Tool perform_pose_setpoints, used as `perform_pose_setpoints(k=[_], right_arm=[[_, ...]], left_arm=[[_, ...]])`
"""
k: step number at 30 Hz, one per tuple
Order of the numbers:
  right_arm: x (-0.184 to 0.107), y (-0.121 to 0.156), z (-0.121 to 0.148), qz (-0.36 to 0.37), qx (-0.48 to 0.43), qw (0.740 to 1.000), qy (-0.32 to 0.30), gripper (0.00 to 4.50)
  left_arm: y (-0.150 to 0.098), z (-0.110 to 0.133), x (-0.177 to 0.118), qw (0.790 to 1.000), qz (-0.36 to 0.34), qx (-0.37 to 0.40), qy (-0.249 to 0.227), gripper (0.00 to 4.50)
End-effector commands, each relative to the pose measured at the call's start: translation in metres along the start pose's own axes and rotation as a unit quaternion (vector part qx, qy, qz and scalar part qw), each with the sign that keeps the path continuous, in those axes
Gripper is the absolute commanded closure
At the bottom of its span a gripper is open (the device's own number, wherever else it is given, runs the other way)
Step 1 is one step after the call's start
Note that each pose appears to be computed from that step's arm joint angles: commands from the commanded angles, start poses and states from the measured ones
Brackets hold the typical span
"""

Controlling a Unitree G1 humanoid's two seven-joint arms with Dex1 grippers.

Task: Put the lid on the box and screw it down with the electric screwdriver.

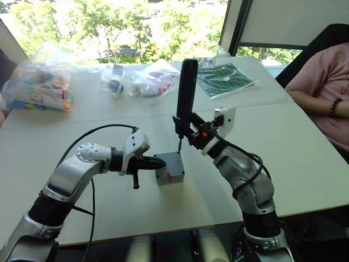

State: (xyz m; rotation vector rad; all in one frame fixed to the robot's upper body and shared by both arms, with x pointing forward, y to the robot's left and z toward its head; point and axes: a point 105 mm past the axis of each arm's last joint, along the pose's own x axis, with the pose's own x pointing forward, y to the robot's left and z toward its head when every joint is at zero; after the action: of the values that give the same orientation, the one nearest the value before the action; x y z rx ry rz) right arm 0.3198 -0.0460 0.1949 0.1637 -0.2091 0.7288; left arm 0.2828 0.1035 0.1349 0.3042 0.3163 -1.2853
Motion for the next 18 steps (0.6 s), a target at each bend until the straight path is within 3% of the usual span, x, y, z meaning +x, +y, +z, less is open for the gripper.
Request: perform_pose_setpoints(k=[1, 12, 18], right_arm=[[-0.005, 0.012, -0.011, 0.026, -0.031, 0.999, 0.017, 2.62], [-0.018, 0.015, -0.036, 0.008, -0.064, 0.998, 0.028, 2.62], [-0.017, 0.008, -0.061, -0.016, -0.092, 0.993, 0.077, 2.62]], left_arm=[[-0.003, -0.009, -0.001, 1.0, -0.001, -0.005, 0.019, 4.5], [-0.004, -0.013, -0.003, 1.0, -0.002, -0.008, 0.027, 4.5], [-0.006, -0.015, -0.005, 0.999, -0.009, -0.006, 0.037, 4.5]])
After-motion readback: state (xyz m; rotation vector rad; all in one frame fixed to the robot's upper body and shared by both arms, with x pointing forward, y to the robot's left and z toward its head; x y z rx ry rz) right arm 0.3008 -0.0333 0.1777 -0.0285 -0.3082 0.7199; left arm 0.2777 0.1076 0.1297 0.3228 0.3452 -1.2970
